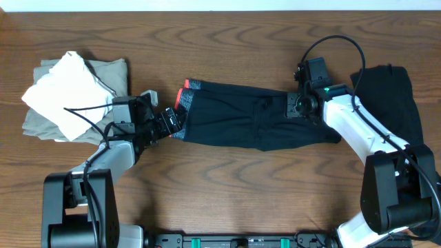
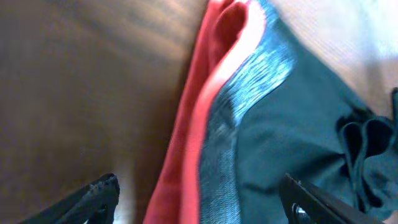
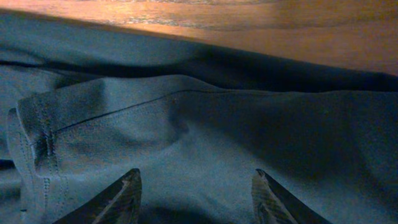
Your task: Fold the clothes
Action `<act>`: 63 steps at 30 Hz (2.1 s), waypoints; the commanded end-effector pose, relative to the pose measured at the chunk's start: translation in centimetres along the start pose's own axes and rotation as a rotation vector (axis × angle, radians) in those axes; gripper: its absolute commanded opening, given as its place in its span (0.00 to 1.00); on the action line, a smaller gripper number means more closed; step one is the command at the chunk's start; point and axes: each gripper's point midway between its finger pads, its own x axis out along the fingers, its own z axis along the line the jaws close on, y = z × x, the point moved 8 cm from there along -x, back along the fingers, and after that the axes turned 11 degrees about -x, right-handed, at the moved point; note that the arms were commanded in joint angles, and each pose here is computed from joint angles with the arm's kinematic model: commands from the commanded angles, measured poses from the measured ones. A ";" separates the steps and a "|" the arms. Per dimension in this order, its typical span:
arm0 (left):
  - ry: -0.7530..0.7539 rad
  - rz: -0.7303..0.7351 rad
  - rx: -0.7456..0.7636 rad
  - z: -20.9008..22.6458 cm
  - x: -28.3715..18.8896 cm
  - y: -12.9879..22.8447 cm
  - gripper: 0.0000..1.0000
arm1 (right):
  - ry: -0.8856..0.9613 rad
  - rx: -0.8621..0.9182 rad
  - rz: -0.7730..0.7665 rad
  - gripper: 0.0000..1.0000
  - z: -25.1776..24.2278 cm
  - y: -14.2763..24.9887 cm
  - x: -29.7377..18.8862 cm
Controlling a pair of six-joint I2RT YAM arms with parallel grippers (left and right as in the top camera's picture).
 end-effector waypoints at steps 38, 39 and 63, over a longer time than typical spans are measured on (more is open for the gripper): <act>-0.204 0.064 -0.649 4.6 4.4 3.6 0.65 | 0.014 -0.007 0.005 0.54 -0.4 0.1 -0.9; -0.209 0.056 -0.635 4.6 4.4 3.6 0.64 | 0.014 -0.007 0.007 0.54 -0.4 0.2 -0.9; -0.106 -0.045 -0.450 3.2 7.7 2.8 0.56 | 0.014 0.008 0.007 0.53 -0.4 0.2 -0.9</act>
